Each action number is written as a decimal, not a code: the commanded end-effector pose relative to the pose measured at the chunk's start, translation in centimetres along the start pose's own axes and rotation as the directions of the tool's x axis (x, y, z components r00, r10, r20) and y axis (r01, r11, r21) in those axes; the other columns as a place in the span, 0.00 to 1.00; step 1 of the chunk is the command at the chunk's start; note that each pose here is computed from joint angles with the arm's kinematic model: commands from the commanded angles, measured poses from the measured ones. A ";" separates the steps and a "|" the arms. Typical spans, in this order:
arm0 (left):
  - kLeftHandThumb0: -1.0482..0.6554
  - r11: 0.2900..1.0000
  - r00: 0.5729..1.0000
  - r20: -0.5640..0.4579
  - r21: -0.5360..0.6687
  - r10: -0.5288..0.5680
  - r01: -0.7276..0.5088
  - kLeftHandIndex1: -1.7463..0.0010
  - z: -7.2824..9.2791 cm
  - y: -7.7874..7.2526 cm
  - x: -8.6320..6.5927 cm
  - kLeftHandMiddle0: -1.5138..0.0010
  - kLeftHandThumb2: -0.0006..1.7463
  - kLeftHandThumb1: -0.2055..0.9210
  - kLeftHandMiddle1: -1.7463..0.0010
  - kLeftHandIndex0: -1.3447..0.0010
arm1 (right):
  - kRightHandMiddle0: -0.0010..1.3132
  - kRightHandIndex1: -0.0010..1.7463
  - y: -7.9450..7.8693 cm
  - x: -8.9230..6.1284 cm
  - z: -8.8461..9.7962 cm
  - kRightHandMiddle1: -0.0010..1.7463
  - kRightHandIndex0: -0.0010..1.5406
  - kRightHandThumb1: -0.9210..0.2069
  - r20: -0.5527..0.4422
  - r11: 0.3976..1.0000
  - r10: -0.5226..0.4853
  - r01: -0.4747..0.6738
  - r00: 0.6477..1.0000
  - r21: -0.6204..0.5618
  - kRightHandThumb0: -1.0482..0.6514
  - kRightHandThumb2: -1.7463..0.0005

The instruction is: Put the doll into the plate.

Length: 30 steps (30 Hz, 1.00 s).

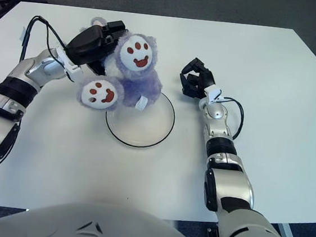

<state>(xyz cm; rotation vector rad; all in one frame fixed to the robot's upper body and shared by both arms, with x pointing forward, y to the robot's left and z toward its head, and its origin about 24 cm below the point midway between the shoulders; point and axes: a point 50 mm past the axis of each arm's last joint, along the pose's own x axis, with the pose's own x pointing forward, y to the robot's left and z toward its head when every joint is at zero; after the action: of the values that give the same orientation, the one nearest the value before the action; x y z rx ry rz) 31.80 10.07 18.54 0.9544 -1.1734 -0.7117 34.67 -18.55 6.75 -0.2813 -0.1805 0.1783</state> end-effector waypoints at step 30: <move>0.62 0.982 0.991 0.113 -0.168 -0.071 0.089 0.00 1.5 0.6 1.1 0.56 0.80 0.40 0.02 0.66 | 0.29 1.00 0.8 -1.0 -1.9 1.00 0.62 0.26 -0.100 0.999 0.040 -0.040 0.994 -0.002 0.38 0.48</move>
<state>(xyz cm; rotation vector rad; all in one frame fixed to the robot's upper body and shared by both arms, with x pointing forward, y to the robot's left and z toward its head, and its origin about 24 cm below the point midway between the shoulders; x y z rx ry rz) 30.67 8.77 19.48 0.8457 -1.1511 -0.9341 34.70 -18.37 6.76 -0.2859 -0.1811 0.1861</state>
